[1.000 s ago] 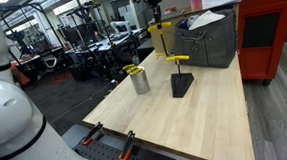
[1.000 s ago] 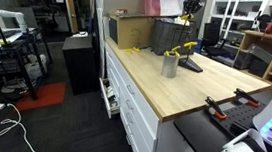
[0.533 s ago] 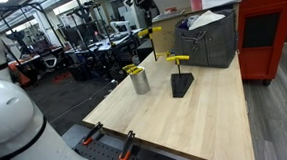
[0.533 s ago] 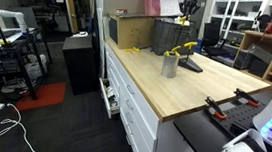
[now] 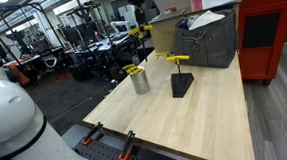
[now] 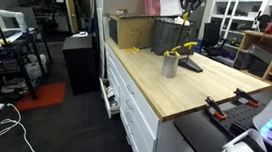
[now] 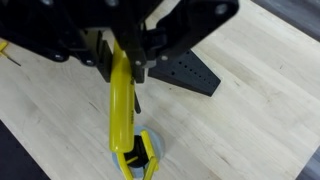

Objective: Move the object with the yellow handle to the the center of the cylinder

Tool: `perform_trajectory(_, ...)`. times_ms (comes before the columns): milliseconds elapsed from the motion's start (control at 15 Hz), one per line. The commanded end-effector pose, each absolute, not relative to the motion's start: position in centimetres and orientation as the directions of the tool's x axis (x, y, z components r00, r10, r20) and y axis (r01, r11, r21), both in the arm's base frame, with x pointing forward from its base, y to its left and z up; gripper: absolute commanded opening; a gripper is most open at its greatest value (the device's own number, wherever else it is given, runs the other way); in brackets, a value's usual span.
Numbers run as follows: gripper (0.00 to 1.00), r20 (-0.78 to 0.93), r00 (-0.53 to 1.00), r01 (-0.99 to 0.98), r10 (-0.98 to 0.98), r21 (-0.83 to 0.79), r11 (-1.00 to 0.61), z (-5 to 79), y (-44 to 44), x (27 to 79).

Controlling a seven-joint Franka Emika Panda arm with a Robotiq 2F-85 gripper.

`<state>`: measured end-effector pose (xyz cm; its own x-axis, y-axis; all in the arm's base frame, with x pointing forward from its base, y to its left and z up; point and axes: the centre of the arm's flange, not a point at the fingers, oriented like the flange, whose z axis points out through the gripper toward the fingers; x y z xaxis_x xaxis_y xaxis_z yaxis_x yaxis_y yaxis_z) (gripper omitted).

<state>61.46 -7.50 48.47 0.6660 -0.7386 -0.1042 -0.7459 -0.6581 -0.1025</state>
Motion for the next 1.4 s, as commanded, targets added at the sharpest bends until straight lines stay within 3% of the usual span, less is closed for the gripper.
perform_trajectory(0,0.06,-0.123,0.739,-0.673,-0.662,-0.111,-0.731,49.8,-5.6,60.0)
perform_trajectory(1333,0.06,-0.15,0.831,-0.545,-0.535,-0.036,-0.837,40.2,0.1,63.1)
